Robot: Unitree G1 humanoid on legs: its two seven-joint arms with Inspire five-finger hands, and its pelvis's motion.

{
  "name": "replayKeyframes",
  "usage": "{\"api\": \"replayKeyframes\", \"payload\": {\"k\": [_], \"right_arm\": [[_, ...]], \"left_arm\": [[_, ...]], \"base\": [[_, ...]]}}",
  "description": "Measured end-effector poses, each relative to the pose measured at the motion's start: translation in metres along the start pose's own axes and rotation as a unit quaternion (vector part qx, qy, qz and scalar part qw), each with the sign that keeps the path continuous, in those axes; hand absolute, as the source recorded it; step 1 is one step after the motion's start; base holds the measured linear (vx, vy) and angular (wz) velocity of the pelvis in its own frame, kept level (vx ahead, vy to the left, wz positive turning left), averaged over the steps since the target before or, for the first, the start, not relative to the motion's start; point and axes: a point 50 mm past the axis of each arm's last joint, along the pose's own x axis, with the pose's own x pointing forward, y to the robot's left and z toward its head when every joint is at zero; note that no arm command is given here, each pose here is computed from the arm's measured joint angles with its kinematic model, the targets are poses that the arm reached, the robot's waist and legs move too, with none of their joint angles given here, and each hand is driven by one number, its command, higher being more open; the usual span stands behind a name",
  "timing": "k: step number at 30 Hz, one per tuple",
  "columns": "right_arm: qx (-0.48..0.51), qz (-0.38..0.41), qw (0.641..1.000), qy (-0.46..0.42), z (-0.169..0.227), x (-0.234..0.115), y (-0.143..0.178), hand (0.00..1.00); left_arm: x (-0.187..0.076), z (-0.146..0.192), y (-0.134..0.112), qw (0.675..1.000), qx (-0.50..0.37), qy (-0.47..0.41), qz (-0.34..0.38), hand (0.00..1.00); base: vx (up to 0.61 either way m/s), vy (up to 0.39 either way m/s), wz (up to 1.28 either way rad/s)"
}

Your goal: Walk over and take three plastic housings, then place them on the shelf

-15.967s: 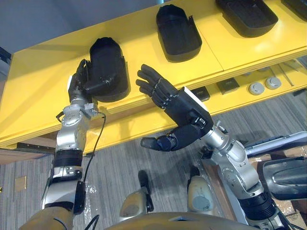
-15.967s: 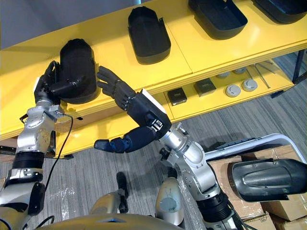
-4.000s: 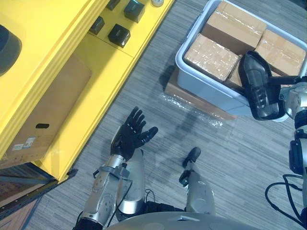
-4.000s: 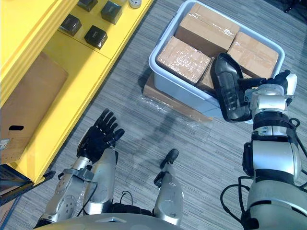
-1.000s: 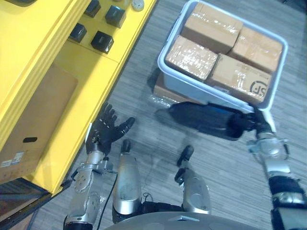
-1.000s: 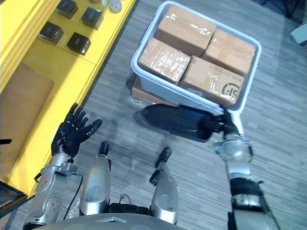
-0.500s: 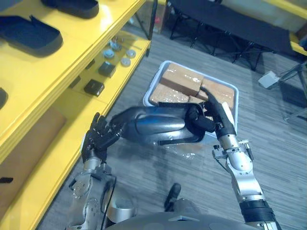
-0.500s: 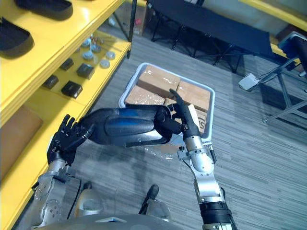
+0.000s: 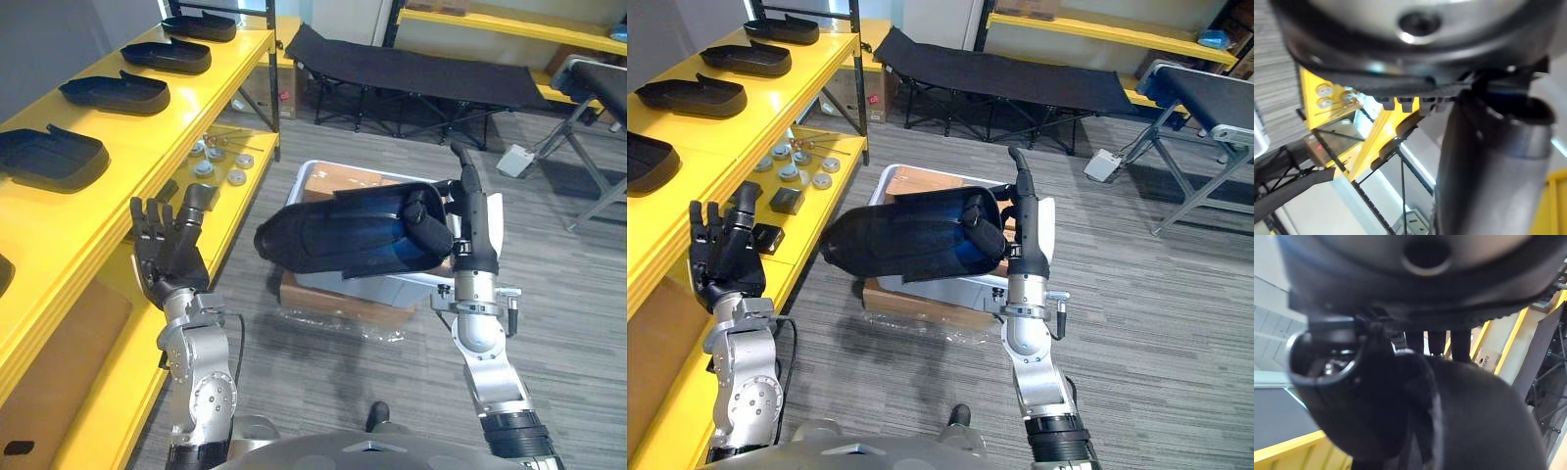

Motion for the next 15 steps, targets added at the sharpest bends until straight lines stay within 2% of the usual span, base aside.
{"api": "replayKeyframes", "payload": {"k": [5,11,15], "right_arm": [[-0.013,-0.026,0.999,-0.018,0.005,-0.001,0.005,0.0],[-0.034,-0.158,0.983,-0.084,0.017,0.001,-0.007,0.0],[-0.036,-0.239,0.958,-0.155,0.032,0.004,-0.018,0.0]], "left_arm": [[0.001,-0.009,-0.005,0.997,-0.065,0.043,-0.01,1.0],[0.0,-0.031,0.001,0.988,-0.096,0.121,-0.007,1.0],[-0.003,-0.042,0.001,0.981,-0.109,0.161,-0.016,1.0]], "base": [[0.02,0.019,-0.06],[0.0,0.0,0.0],[-0.01,0.018,-0.03]]}}
